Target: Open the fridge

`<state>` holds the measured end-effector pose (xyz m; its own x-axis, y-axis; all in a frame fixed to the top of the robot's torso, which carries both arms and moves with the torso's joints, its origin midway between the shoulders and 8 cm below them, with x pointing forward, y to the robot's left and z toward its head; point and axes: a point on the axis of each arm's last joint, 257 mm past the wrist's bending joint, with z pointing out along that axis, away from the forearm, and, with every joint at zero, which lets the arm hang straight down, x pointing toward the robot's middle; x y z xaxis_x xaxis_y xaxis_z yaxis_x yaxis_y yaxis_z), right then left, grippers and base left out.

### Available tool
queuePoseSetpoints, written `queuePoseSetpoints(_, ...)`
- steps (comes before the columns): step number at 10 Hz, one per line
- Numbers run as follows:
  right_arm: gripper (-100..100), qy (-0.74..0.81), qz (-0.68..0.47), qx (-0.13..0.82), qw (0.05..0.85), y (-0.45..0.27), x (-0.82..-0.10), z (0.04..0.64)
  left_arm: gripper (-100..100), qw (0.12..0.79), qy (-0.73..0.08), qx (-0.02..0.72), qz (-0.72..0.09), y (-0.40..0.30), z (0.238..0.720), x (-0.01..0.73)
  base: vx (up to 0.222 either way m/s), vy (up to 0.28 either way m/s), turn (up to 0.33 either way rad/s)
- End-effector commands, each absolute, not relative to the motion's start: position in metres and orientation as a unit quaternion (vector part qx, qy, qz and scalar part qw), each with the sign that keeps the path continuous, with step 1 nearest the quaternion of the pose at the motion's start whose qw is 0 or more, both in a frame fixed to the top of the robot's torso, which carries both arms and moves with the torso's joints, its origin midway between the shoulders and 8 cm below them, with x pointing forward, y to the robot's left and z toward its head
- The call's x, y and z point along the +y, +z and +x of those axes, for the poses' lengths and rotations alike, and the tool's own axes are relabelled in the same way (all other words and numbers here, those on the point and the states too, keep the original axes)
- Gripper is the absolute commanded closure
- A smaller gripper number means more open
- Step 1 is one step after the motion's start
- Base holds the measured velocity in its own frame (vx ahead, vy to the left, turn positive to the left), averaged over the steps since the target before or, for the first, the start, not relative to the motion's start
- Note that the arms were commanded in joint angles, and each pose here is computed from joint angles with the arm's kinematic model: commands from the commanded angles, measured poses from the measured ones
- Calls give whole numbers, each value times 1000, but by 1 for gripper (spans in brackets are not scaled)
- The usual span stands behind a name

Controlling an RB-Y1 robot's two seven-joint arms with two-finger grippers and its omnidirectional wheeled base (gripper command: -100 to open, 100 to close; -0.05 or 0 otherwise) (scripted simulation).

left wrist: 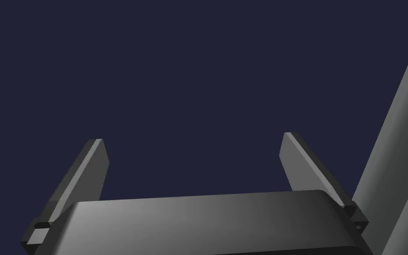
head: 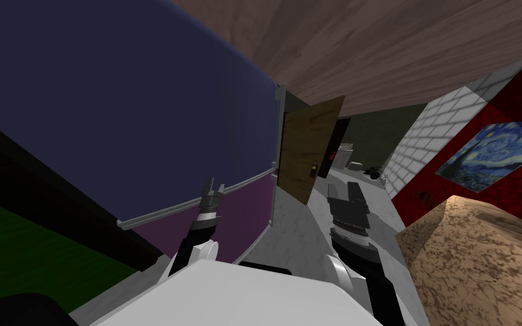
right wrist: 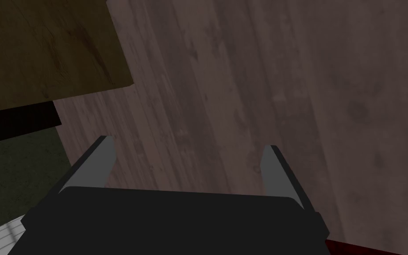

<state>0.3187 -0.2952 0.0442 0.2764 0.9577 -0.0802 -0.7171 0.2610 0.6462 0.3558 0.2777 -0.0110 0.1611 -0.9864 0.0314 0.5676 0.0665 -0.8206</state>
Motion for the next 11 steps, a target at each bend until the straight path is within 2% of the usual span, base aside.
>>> queuePoseSetpoints(1, 0, 553, 253, 238, 758, 44, -295, 319, 0, 670, -579, 290, -362, -11, 356, 278, 0, 0, 0)
queuePoseSetpoints(9, 0, 553, 253, 237, 758, 44, -295, 319, 0, 671, -581, 287, -360, -9, 355, 277, 0, 0, 0)
queuePoseSetpoints(10, 0, 553, 253, 237, 758, 44, -295, 319, -100, 668, -585, 301, -347, -9, 361, 272, -9, 1, 0)
queuePoseSetpoints(11, 0, 553, 253, 238, 758, 44, -295, 319, -100, 665, -589, 310, -338, -9, 366, 269, -25, 3, -4)
